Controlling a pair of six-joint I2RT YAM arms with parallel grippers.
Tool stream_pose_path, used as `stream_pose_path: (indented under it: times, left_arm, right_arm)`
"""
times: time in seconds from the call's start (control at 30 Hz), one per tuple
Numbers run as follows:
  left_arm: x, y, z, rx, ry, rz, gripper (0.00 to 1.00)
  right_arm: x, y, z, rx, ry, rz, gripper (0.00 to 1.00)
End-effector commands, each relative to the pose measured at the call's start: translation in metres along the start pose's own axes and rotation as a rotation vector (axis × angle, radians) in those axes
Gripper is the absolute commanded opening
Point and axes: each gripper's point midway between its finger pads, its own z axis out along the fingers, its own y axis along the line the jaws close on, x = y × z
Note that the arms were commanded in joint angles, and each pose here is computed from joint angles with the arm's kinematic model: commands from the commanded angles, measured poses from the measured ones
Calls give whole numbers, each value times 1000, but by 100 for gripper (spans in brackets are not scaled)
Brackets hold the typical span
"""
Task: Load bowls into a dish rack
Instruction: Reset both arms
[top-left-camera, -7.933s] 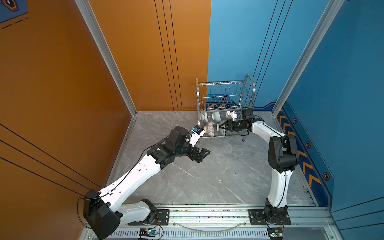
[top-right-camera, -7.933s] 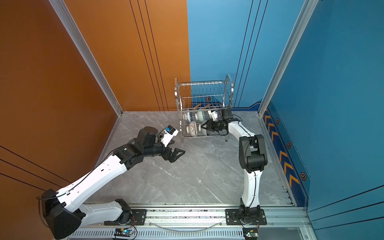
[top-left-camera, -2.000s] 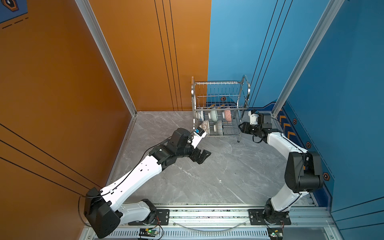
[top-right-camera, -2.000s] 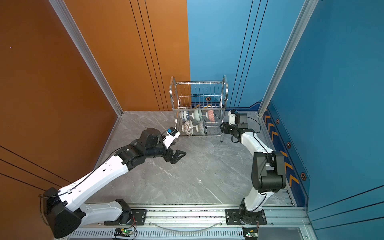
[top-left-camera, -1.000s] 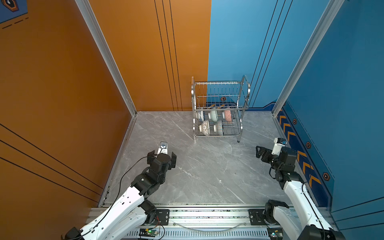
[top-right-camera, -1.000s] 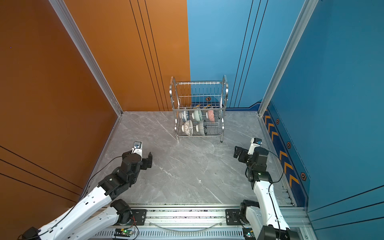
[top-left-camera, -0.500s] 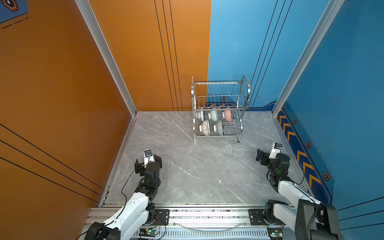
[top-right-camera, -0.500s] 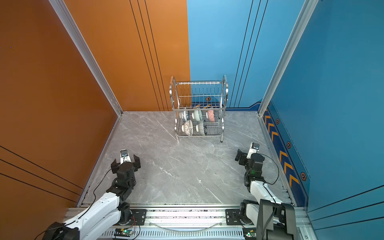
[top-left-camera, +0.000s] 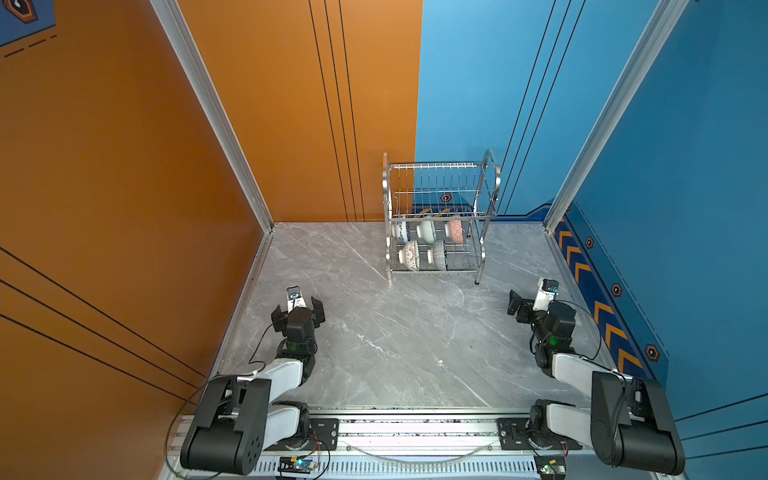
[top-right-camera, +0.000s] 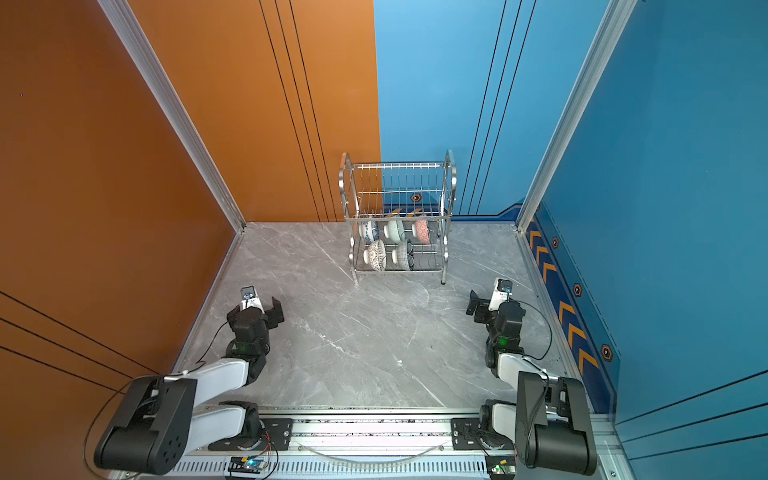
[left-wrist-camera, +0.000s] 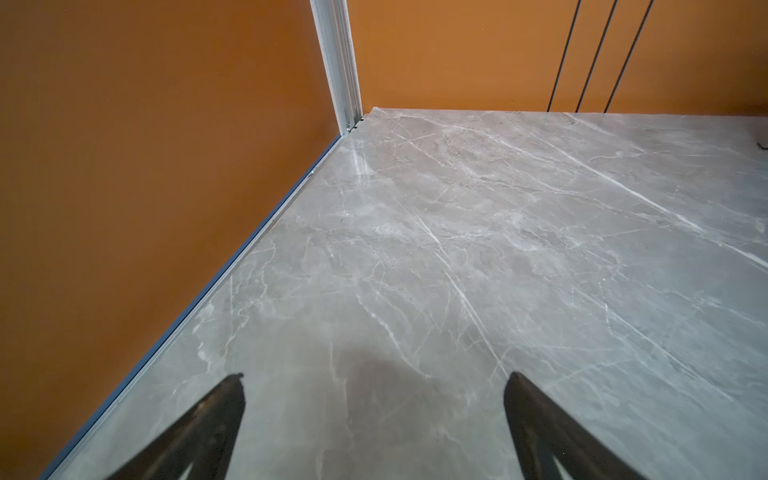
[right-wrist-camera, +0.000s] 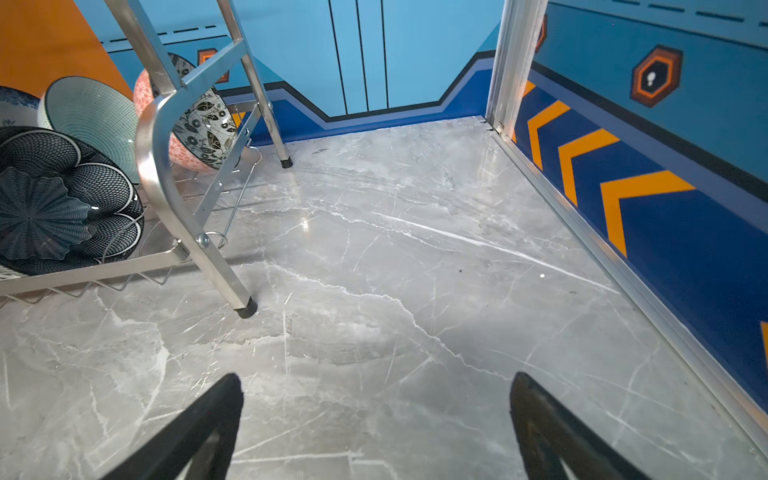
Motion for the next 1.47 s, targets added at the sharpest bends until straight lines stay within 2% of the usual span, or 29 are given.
stream_pose_path:
  times: [0.0,0.07,0.13,0.2,0.23,0.33,0.37,0.43,0.47,1.43]
  left_arm:
    - [-22,-17,14,70,-56,-35,98]
    - [-16,-28,24,91,-74,-17,98]
    - [-7,-49,31,161,-77,44,98]
    - [-4,-59,32,195,-32,85,98]
    - [-3,-58,33,200,-9,81,98]
    - [-4,-59,37,216,-12,66,98]
    - [-5,-59,38,216,-12,65,98]
    - [-5,-58,38,215,-11,64,98]
    - [-4,-59,38,215,-11,65,98]
    - [-5,-59,37,221,-13,64,98]
  right_arm:
    - [-10,28,-1,-88,-57,-68,100]
    - [-8,41,-3,-124,-101,-86,100]
    - [0,41,7,-114,-92,-78,100]
    - [13,42,21,-125,-73,-75,100]
    - [9,42,27,-125,-103,-55,100]
    - [15,35,41,-85,31,-55,100]
    - [13,38,48,-90,21,-45,100]
    - [18,24,48,-10,79,-38,100]
    - [14,25,49,4,44,-45,100]
    - [14,26,47,21,56,-63,100]
